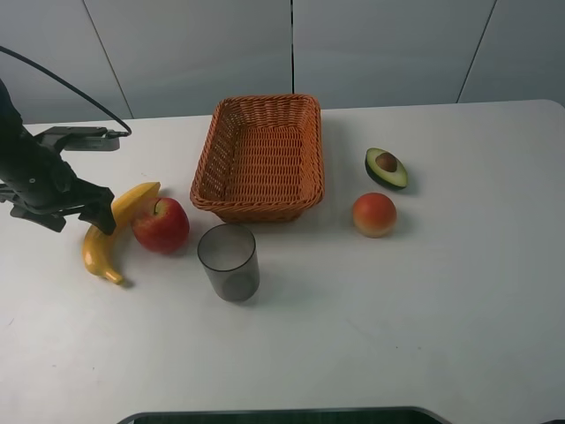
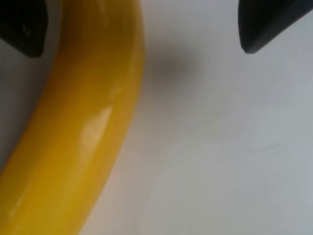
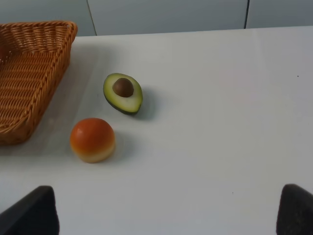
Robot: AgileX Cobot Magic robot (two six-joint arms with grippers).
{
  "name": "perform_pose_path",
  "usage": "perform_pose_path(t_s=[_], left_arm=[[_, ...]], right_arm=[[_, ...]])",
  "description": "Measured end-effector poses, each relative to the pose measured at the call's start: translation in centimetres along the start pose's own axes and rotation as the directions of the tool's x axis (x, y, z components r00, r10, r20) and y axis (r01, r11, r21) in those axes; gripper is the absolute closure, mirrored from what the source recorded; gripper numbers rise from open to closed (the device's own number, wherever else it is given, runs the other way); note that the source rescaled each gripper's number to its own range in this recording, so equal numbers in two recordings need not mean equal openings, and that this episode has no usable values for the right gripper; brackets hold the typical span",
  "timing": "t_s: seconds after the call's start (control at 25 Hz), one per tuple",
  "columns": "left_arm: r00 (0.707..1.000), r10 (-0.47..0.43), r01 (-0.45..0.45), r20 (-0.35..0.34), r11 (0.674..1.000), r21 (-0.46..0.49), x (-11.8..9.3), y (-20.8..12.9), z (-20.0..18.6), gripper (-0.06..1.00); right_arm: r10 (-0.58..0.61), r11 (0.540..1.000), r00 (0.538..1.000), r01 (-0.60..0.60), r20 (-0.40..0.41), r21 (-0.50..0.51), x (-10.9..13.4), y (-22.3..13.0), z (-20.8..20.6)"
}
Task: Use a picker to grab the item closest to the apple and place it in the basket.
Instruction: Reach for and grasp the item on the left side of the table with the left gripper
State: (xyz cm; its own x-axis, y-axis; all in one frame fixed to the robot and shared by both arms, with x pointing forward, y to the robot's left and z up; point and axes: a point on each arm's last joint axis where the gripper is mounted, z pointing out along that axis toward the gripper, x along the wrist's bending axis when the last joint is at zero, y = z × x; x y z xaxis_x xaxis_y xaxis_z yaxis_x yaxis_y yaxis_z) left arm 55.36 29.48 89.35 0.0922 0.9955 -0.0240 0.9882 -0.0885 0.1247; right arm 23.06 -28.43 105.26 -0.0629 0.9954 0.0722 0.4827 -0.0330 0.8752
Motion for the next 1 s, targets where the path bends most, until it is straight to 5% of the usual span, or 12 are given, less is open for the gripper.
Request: perform_pose_path(t_s=[0.88, 1.0], left_arm=[[1.000, -0.016, 0.017, 0.022, 0.998, -0.055, -0.2, -0.7, 2.8, -0.06], [1.000, -0.016, 0.017, 0.022, 0.998, -0.058, -0.2, -0.7, 2.8, 0.01]], right_arm=[[0.000, 1.000, 1.000, 0.000, 0.000, 0.000, 0.0, 0.0, 0.0], [0.000, 1.000, 1.000, 0.000, 0.000, 0.000, 0.0, 0.0, 0.0]])
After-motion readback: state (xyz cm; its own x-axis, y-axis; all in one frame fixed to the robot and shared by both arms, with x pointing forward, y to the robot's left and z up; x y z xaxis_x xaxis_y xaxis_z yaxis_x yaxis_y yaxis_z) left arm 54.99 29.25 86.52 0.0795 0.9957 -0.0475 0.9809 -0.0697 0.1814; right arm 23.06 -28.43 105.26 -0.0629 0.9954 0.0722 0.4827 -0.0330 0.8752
